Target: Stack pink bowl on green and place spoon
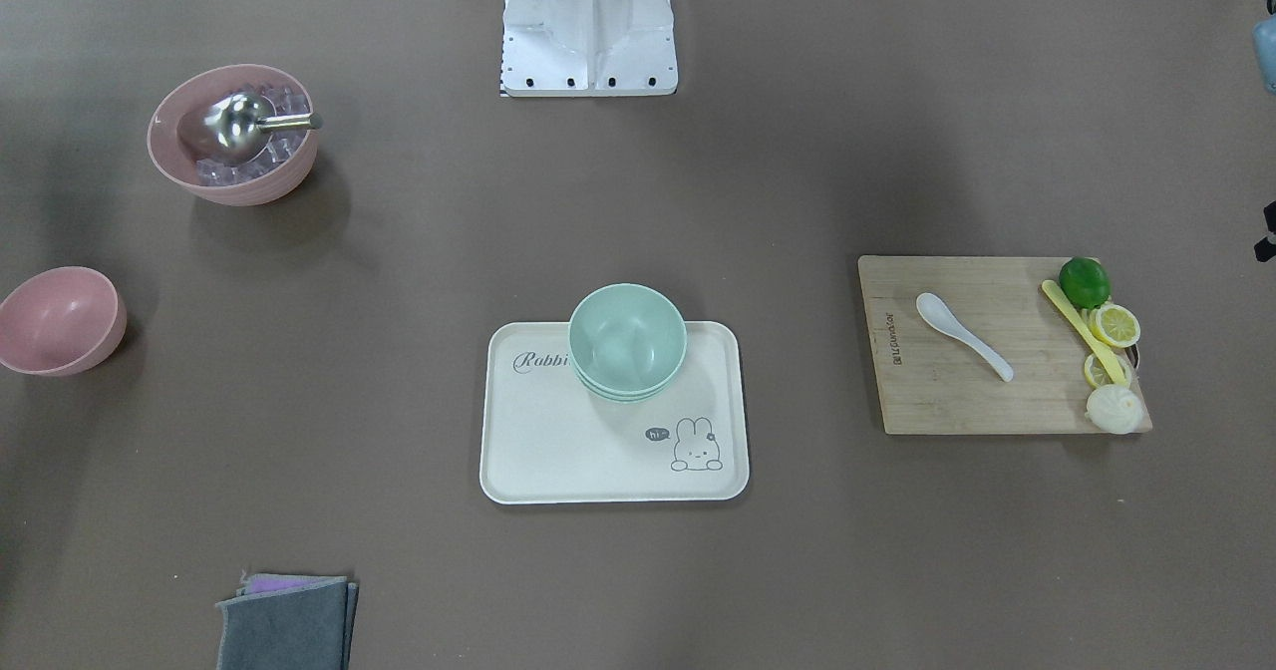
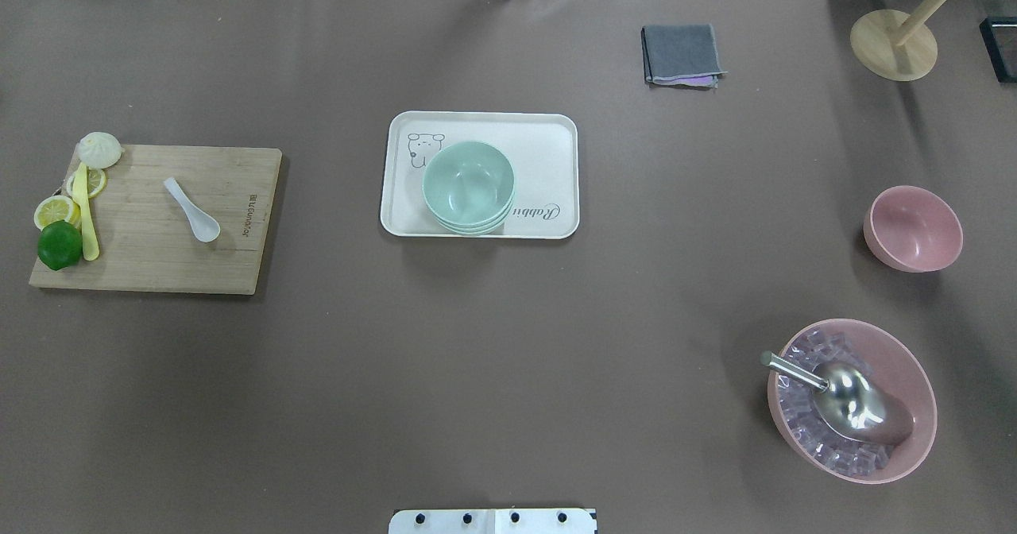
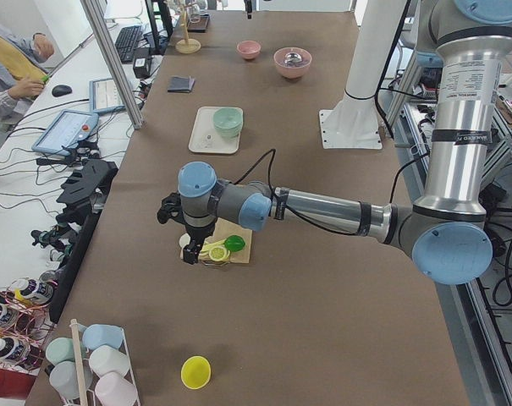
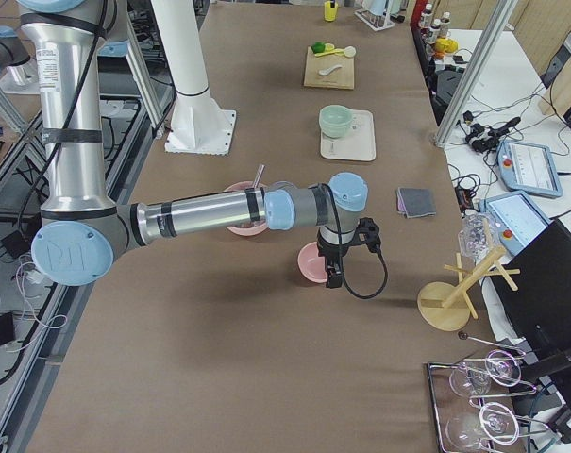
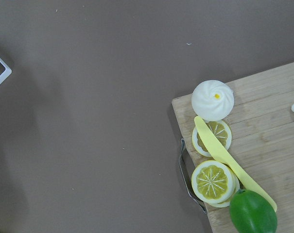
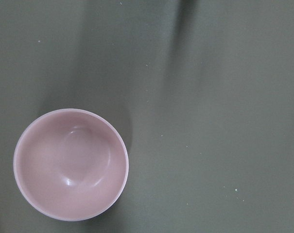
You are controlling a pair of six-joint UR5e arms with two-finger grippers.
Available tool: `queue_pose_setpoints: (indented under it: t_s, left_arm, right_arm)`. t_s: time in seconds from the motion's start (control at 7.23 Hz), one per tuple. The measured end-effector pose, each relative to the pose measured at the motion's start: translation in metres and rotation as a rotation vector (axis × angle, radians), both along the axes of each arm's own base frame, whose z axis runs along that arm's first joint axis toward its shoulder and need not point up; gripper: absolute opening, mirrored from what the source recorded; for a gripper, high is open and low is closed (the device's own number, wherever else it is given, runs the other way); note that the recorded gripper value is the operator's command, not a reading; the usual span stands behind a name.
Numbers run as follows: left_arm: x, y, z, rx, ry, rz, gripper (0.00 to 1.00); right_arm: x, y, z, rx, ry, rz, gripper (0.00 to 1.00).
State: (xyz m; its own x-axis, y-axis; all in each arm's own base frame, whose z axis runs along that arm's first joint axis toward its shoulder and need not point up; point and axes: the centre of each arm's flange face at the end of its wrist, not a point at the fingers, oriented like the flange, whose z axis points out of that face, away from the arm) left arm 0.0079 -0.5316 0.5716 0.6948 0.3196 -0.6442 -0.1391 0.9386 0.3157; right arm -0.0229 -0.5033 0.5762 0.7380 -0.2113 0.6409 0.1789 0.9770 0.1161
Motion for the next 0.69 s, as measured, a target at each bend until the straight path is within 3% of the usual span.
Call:
queue_pose_setpoints:
  t_s: [0.69]
  left_arm:
    - [0.0070,-0.0078,-0.0053,-0.043,0.014,-0.039,0.98]
  right_arm:
    - [0.0013,0.0018,0.0062,-0.016,0.014,0.009,1.00]
